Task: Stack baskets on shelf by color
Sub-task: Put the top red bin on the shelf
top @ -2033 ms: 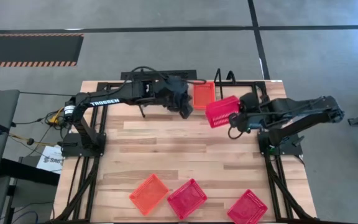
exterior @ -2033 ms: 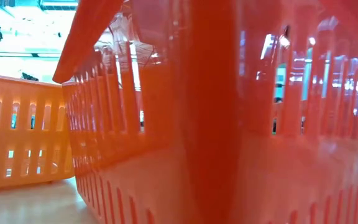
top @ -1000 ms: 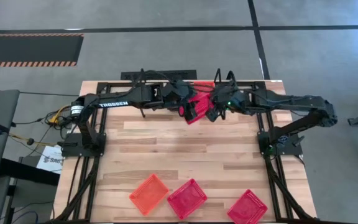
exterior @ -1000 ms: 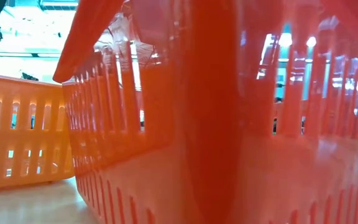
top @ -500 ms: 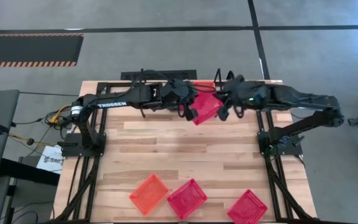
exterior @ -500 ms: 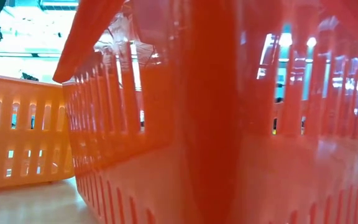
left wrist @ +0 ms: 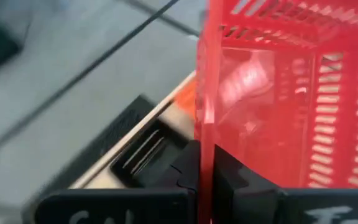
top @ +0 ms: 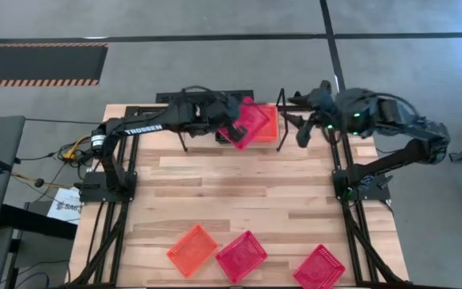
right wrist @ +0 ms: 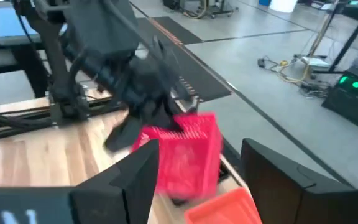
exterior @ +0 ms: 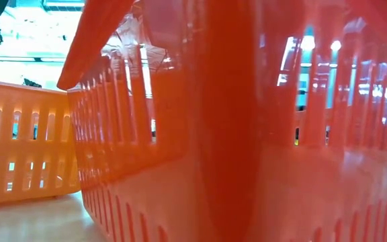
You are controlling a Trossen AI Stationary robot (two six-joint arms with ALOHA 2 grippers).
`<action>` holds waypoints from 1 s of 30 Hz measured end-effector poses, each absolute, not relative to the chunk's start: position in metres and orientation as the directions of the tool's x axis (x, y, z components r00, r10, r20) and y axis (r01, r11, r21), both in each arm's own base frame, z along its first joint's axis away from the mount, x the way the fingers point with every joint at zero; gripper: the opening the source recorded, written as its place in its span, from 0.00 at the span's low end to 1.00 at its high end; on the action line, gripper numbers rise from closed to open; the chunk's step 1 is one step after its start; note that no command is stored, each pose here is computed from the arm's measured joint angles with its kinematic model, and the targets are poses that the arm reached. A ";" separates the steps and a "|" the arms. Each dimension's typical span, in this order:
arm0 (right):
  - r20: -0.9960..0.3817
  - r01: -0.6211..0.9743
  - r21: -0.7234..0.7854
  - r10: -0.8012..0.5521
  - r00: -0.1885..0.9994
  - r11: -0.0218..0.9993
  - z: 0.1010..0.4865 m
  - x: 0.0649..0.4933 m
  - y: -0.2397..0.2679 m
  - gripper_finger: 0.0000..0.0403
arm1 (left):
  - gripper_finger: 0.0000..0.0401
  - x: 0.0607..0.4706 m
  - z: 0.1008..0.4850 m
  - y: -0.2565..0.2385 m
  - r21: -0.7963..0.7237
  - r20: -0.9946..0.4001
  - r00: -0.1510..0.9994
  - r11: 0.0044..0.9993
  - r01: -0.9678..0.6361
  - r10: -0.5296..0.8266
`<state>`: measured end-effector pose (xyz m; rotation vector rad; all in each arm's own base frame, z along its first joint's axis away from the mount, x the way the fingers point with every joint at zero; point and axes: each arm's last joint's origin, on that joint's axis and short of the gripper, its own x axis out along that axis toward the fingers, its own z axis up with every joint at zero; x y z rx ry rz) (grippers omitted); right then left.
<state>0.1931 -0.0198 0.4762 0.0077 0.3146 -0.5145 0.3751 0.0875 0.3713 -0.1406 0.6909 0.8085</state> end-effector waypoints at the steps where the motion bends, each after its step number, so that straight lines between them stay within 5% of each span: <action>1: -0.300 0.488 -0.074 -0.486 0.821 0.870 0.480 0.188 -0.020 0.61 | 0.00 0.369 0.373 0.091 0.111 -0.627 0.466 0.663 -0.740 0.624; 11: -0.356 0.579 -0.154 -0.591 0.723 0.801 0.489 0.137 -0.022 0.48 | 0.00 0.310 0.360 0.121 0.141 -0.819 0.050 0.284 -0.948 0.571; 19: -0.390 0.588 -0.205 -0.617 0.684 0.782 0.485 0.118 -0.022 0.34 | 0.00 0.310 0.361 0.147 -0.078 -0.851 0.142 0.145 -0.986 0.506; 30: -0.480 0.567 -0.288 -0.629 0.611 0.771 0.465 0.118 -0.024 0.15 | 0.00 0.300 0.357 0.150 -0.044 -0.890 0.072 0.073 -0.996 0.450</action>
